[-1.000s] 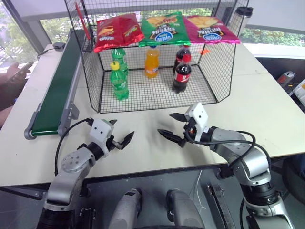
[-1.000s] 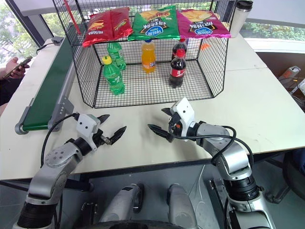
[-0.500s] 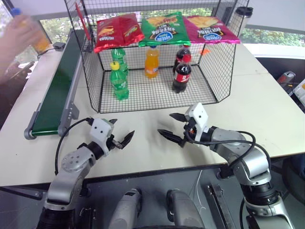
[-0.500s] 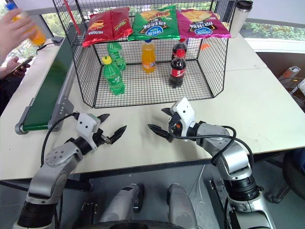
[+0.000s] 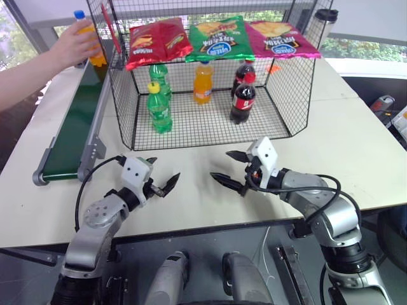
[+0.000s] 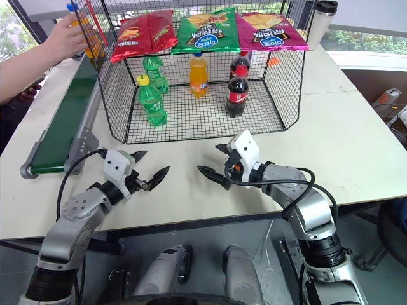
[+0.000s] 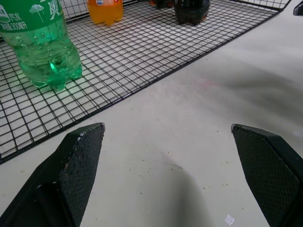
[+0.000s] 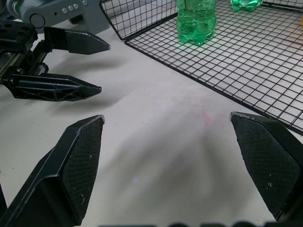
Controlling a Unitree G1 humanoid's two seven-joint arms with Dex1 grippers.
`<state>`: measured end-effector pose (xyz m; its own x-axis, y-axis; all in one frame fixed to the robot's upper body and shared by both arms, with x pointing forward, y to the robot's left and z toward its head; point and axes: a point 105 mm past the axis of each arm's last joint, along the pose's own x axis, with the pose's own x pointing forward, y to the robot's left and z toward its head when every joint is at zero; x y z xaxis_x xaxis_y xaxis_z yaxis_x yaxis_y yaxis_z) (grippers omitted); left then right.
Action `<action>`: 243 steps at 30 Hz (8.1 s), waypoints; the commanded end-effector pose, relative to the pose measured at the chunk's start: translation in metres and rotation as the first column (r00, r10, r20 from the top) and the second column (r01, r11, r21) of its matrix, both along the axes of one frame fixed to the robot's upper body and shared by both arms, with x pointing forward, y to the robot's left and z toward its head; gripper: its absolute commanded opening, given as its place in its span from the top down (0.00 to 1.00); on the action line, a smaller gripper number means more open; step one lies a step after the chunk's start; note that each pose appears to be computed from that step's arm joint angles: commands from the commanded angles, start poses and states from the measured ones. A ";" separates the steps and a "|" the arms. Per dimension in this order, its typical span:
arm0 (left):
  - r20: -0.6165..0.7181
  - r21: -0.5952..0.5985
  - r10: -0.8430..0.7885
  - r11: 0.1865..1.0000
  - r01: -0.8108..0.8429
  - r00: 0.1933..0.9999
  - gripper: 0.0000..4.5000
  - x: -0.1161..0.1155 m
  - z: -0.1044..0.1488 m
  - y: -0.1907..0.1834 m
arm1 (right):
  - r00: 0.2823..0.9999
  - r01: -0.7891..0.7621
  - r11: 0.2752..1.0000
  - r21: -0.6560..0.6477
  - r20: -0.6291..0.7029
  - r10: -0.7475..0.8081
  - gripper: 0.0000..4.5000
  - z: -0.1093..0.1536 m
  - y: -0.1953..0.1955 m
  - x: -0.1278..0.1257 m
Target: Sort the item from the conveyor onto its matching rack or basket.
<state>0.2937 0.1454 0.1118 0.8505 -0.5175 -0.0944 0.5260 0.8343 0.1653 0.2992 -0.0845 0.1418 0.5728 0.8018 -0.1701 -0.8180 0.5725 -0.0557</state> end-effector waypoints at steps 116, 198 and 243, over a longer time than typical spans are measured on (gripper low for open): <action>-0.035 0.000 -0.674 0.738 0.675 0.738 0.34 0.001 0.055 -0.077 | 0.965 -0.218 0.975 0.050 0.156 0.208 0.00 0.074 0.031 -0.002; 0.095 -0.149 -0.047 0.987 0.061 0.994 0.00 0.026 0.056 -0.019 | 0.871 0.344 0.921 0.184 0.303 -0.386 0.16 0.082 0.048 0.155; -0.053 -0.078 -0.053 0.996 0.048 0.997 0.00 -0.013 0.014 -0.007 | 0.991 0.109 0.993 0.043 0.068 -0.112 0.03 0.016 0.004 0.015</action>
